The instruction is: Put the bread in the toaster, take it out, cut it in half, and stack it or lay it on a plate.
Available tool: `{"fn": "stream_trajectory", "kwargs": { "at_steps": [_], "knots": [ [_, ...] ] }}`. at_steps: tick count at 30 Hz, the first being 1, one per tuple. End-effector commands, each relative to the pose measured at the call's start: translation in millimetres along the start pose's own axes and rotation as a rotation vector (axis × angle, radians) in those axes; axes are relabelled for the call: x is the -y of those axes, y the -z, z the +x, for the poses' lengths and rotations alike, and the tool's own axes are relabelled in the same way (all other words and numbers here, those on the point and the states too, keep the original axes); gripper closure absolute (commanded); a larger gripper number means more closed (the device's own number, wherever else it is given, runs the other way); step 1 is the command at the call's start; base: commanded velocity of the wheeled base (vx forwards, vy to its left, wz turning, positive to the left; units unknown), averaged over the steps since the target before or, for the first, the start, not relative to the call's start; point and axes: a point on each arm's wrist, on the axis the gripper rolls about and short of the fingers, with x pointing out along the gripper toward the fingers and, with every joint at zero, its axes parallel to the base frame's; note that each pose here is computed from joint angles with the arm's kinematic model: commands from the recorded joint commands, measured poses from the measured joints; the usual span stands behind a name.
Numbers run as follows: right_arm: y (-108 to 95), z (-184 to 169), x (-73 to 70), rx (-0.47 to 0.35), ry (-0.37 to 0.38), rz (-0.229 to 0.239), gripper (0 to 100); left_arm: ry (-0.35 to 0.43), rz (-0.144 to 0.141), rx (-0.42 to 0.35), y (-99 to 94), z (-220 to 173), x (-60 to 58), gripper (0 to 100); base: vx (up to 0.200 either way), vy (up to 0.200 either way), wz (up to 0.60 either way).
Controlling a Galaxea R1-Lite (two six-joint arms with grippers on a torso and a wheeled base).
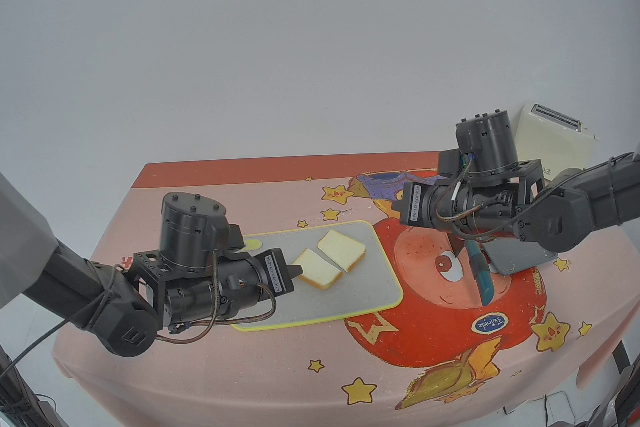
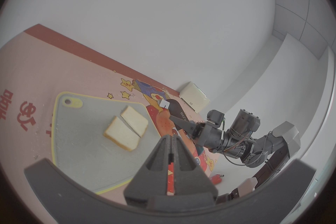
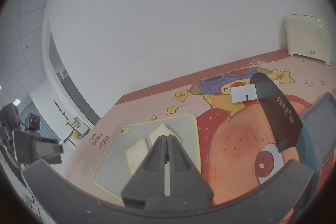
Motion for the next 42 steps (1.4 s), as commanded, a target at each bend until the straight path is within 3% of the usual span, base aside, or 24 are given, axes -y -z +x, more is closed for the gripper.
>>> {"fn": "stream_trajectory", "kwargs": {
  "at_steps": [1,4,9,14,28,42],
  "knots": [
    [12,21,-5.9,-0.024,0.010,-0.023,100,-0.034,-0.026,-0.017,2.0,21,-7.4,100,0.000,0.000,0.00],
    [12,34,-5.7,-0.006,0.053,-0.022,100,-0.030,-0.075,0.014,-4.4,24,-3.2,100,0.000,0.000,0.00],
    [16,43,-3.5,-0.010,0.081,-0.024,100,-0.042,-0.087,0.022,-6.4,27,-5.0,100,0.000,0.000,0.00],
    [17,54,-3.2,-0.015,0.078,-0.022,100,-0.134,-0.113,0.001,-12.3,24,-12.8,100,0.000,0.000,0.00],
    [28,75,4.2,-0.052,0.100,-0.019,100,-0.161,-0.121,-0.011,-15.4,28,-14.6,100,0.000,0.000,0.00],
    [40,95,6.3,-0.027,0.092,-0.024,100,-0.209,-0.133,-0.053,-8.9,35,-24.4,100,0.000,0.000,0.00]
  ]
}}
